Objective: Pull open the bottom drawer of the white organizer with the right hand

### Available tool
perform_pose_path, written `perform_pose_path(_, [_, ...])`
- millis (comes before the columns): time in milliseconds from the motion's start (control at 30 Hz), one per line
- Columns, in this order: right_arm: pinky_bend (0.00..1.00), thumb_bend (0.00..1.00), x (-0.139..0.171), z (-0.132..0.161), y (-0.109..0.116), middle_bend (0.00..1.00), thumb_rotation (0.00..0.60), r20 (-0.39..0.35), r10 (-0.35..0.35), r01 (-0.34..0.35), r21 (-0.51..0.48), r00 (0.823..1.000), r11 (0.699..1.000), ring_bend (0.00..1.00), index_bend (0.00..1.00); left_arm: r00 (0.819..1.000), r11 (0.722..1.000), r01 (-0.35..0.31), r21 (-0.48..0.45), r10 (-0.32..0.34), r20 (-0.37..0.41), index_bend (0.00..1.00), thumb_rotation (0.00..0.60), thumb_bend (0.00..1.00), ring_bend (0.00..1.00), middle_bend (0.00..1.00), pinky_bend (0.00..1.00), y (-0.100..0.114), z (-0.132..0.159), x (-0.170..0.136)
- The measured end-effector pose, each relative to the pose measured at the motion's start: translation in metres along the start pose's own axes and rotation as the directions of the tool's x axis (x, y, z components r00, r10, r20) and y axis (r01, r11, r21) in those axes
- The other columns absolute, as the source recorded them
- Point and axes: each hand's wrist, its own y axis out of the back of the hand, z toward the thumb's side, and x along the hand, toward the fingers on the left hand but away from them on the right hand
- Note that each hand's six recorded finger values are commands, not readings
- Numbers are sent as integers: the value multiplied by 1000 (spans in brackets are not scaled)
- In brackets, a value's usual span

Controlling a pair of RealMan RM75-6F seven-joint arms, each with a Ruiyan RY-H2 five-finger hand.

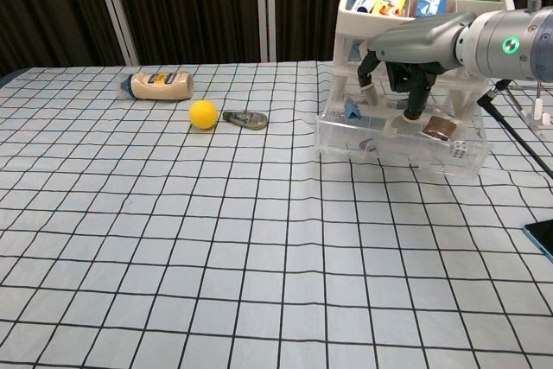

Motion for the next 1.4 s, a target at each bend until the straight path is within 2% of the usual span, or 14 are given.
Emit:
perform_pose_path(167, [919, 124, 3, 6, 2, 1000, 600, -57, -36, 39, 49, 998, 998, 1000, 504, 1000, 1000, 6, -3, -6, -2, 0, 600, 19, 0, 0, 0, -2, -1, -5])
perform_pose_path(433, [920, 116, 7, 9, 2, 1000, 600, -153, -90, 109, 124, 984, 986, 1000, 477, 1000, 1000, 7, -1, -7, 0, 0, 600, 19, 0, 0, 0, -4, 1, -8])
perform_pose_path(600, [919, 84, 4, 3, -5, 1000, 600, -156, -90, 112, 139, 984, 984, 1000, 460, 1000, 1000, 9, 3, -9, 0, 0, 600, 18, 0, 0, 0, -4, 2, -9])
perform_pose_path(900, [920, 82, -1, -4, -15, 1000, 600, -142, -69, 96, 191, 987, 977, 1000, 465, 1000, 1000, 19, 8, -19, 3, 0, 600, 19, 0, 0, 0, -6, 4, -7])
perform_pose_path(1400, [920, 80, -6, -7, -23, 1000, 600, -123, -63, 87, 206, 990, 975, 1000, 492, 999, 999, 32, 14, -32, 7, 0, 600, 18, 0, 0, 0, -8, 7, -6])
